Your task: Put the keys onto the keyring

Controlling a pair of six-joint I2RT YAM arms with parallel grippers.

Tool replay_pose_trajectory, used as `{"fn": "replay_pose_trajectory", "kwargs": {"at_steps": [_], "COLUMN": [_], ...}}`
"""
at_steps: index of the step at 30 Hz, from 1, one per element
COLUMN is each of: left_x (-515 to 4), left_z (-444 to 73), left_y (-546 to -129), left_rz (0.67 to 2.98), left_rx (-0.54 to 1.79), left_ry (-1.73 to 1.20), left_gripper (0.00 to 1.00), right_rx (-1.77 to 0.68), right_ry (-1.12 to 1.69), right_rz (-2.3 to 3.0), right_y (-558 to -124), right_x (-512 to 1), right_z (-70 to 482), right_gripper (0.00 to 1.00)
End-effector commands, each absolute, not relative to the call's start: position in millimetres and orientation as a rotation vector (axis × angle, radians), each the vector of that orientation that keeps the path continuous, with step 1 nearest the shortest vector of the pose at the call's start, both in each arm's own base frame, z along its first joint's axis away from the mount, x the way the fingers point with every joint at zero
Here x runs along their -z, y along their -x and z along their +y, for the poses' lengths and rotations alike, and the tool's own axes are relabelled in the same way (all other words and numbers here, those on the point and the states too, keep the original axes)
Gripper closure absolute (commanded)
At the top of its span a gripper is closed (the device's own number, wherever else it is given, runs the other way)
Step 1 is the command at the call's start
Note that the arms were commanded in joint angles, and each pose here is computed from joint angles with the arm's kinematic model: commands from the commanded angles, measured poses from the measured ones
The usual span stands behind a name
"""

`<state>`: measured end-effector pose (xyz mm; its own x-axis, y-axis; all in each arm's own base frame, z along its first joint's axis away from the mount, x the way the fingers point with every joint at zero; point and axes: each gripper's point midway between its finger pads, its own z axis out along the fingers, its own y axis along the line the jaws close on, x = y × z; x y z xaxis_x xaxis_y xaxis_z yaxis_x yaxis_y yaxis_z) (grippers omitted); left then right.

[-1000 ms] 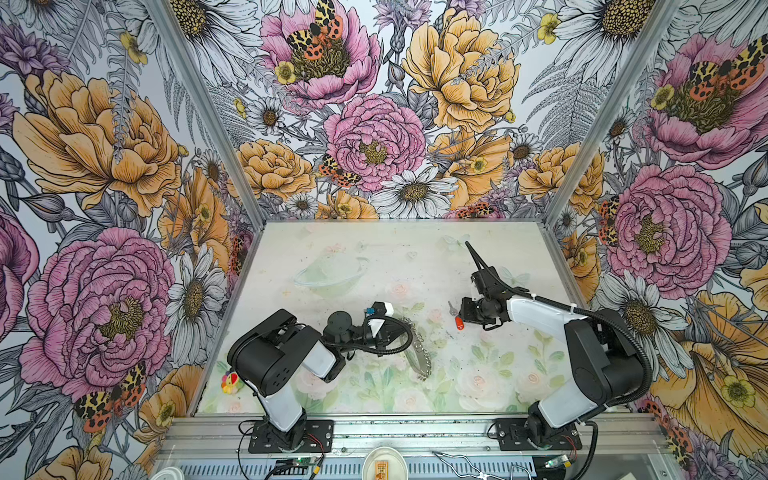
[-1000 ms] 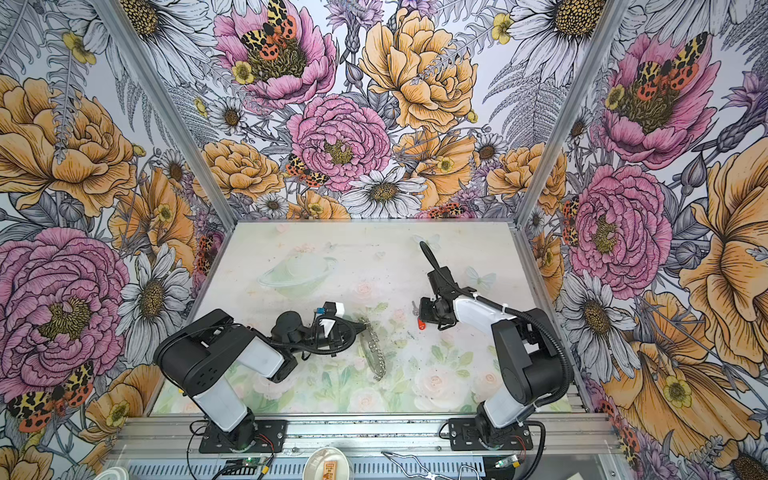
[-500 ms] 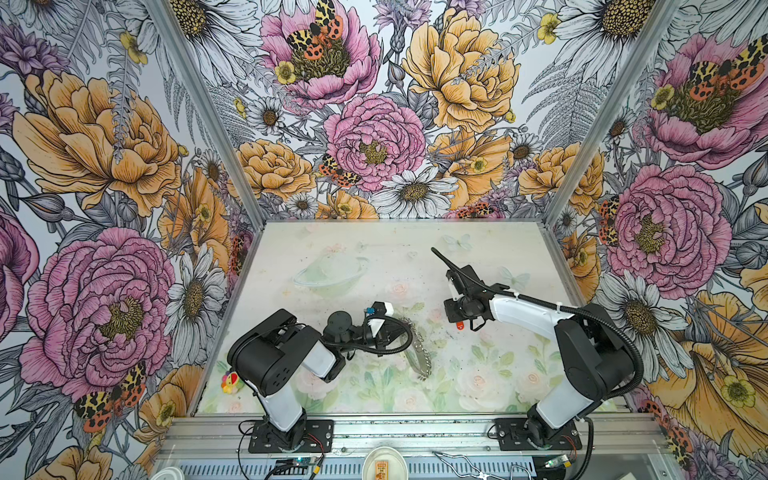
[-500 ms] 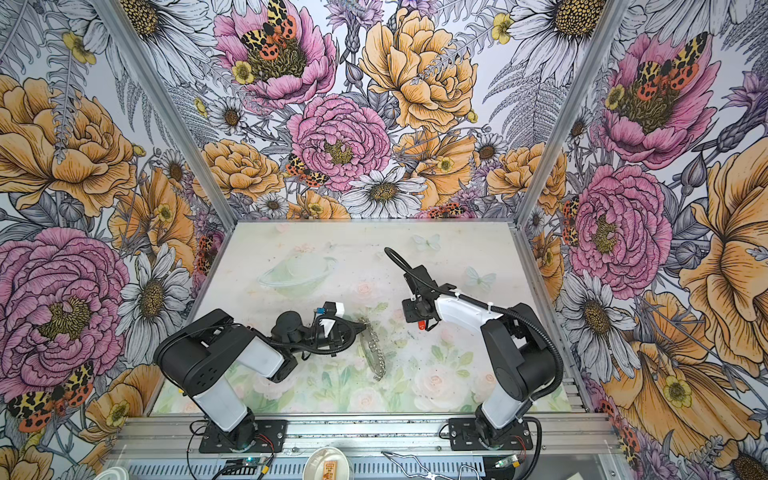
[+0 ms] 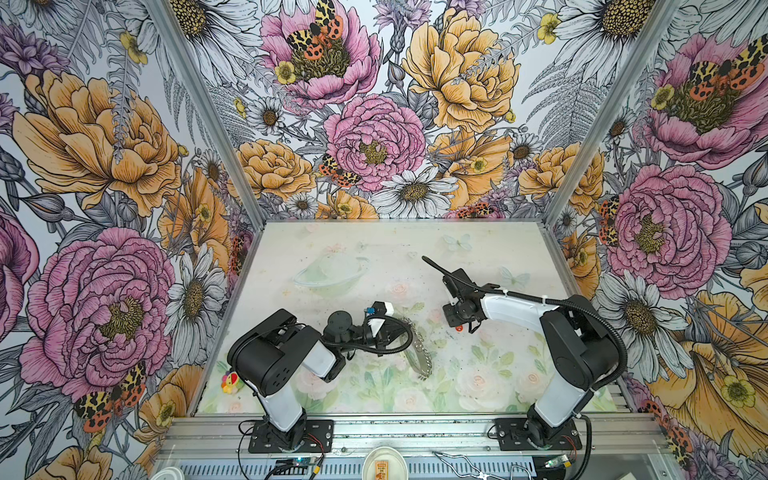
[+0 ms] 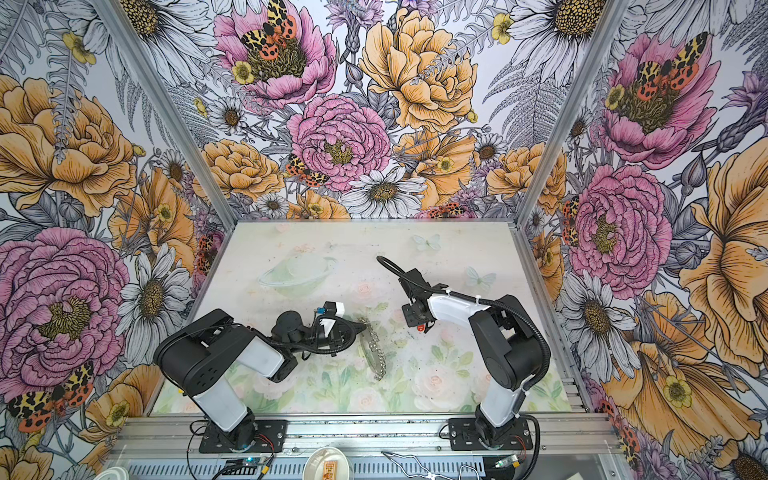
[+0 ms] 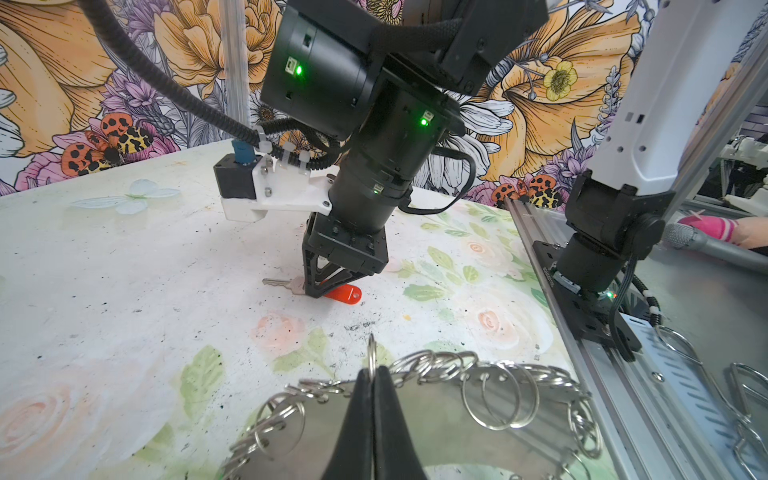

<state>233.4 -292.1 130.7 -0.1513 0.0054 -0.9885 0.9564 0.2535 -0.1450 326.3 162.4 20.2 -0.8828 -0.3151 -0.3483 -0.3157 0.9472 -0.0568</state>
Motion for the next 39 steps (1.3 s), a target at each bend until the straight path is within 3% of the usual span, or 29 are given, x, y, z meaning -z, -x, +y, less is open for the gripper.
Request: {"fn": "replay_pose_trajectory", "kwargs": {"at_steps": [1, 20, 30, 39], "left_x": [-141, -140, -141, -141], "left_z": [-292, -292, -292, -293], "left_y": [-239, -238, -238, -238], "left_rz": [1.405, 1.408, 1.407, 1.406], "left_rx": [1.104, 1.107, 1.108, 1.109], "left_ry": [-0.956, -0.956, -0.955, -0.957], "left_gripper": [1.0, 1.0, 1.0, 1.0], "right_rx": [0.038, 0.044, 0.086, 0.101], "right_ry": [0.475, 0.427, 0.399, 0.382], "right_rz": [2.723, 2.66, 2.698, 2.709], "right_y": [-334, -338, -337, -337], "right_x": [-23, -46, -31, -26], "right_z": [165, 166, 161, 158], "right_gripper": [0.8, 1.0, 1.0, 0.88]}}
